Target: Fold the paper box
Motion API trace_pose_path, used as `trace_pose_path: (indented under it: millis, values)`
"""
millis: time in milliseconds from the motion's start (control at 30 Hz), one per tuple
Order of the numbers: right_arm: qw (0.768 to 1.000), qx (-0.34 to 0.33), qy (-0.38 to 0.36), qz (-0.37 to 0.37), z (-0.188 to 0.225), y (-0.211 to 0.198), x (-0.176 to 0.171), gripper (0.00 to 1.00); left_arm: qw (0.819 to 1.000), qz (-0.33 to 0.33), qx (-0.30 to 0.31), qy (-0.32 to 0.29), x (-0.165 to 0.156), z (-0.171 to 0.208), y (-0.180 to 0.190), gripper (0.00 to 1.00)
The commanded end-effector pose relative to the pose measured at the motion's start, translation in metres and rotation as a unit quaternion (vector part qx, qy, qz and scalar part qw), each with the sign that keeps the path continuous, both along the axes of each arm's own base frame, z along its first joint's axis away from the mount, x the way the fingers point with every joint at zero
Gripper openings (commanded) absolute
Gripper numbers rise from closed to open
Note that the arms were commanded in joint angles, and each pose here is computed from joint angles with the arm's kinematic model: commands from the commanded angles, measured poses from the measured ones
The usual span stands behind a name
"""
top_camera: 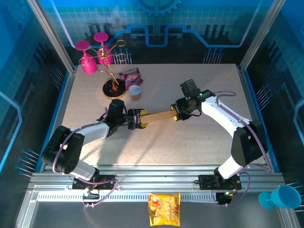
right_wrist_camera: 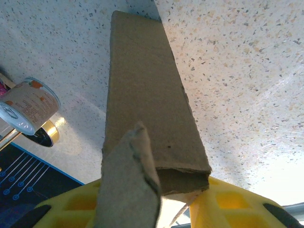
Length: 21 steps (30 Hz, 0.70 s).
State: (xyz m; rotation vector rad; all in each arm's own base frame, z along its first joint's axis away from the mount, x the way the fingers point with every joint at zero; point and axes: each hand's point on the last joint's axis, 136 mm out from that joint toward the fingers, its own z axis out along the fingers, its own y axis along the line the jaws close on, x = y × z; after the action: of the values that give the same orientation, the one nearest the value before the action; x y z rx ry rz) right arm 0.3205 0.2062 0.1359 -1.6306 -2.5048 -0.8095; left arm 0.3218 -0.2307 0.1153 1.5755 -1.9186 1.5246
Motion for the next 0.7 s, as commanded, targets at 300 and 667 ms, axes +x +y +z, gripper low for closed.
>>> trace_pose_path:
  millis: [300,667]
  values:
    - [0.999,-0.027,0.027,0.003,-0.011,-0.012,-0.006,0.36,0.989,0.065,-0.084,0.106,0.014,0.015,0.0,0.45]
    - [0.999,-0.021,0.031,0.001,-0.014,-0.011,-0.006,0.36,0.989,0.059,-0.087,0.106,0.021,0.01,-0.008,0.47]
